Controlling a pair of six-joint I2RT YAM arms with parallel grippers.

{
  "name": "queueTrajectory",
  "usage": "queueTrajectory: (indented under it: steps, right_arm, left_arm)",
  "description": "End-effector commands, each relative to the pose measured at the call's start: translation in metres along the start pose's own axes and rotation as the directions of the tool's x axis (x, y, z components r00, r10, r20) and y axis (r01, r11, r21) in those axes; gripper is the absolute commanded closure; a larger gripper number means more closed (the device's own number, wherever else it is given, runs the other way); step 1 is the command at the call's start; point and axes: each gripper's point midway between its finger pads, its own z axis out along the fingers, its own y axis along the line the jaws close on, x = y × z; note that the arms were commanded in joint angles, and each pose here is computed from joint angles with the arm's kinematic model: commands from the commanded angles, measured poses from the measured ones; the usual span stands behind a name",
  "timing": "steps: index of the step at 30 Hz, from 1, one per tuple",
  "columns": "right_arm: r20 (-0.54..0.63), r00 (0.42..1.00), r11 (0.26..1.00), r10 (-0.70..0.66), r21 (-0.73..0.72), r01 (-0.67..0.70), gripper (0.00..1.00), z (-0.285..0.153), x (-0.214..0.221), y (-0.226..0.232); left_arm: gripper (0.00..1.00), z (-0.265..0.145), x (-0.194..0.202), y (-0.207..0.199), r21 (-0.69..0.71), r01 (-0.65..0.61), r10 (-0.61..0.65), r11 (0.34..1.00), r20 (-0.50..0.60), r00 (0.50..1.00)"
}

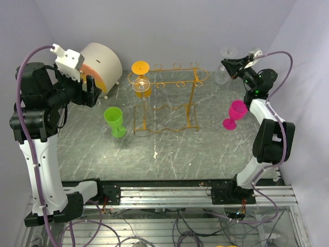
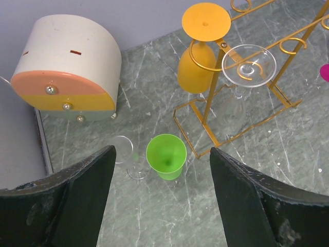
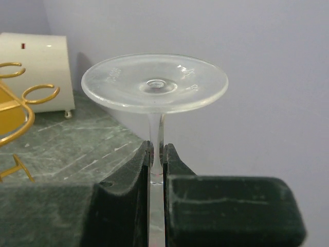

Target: Place the wine glass upside down on the wine glass rack

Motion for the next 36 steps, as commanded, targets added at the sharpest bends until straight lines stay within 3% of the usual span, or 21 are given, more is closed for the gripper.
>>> queueTrajectory:
  steps: [1, 3, 8, 10, 14, 28, 36]
  right_arm:
    - [0.172, 0.979, 0.982, -0.11, -0.134, 0.134, 1.0, 0.006, -0.018, 0.017]
    - [0.208, 0.969, 0.97, -0.131, -0.173, 0.168, 1.0, 0.011, -0.018, 0.018]
    - [0.142, 0.99, 0.969, 0.012, -0.246, 0.024, 1.0, 0.038, 0.016, -0.005]
    - [0.144, 0.989, 0.959, -0.028, -0.276, 0.067, 1.0, 0.048, 0.023, -0.001]
    - [0.088, 0.996, 0.944, 0.007, -0.329, 0.022, 1.0, 0.072, 0.039, 0.001]
    - [0.106, 0.992, 0.884, 0.068, -0.468, -0.011, 1.0, 0.134, 0.059, 0.073]
    - [0.15, 0.985, 0.868, 0.081, -0.497, 0.005, 1.0, 0.126, 0.054, 0.086]
  left_arm:
    - [0.15, -0.003, 0.001, -0.001, 0.005, -0.008, 0.008, 1.0, 0.013, 1.0]
    - [0.15, -0.003, 0.002, 0.0, 0.004, -0.007, 0.007, 1.0, 0.009, 1.0]
    - [0.15, -0.002, 0.009, 0.001, 0.013, -0.006, 0.006, 1.0, -0.007, 1.0]
    - [0.15, 0.0, 0.011, 0.002, 0.016, 0.002, -0.001, 1.0, -0.012, 1.0]
    - [0.15, 0.0, 0.014, 0.003, 0.026, 0.02, -0.02, 0.999, -0.009, 1.0]
    - [0.12, 0.0, 0.019, 0.01, 0.024, 0.06, -0.059, 0.998, -0.009, 0.998]
    - [0.11, 0.001, 0.02, 0.011, 0.023, 0.061, -0.06, 0.998, -0.011, 0.998]
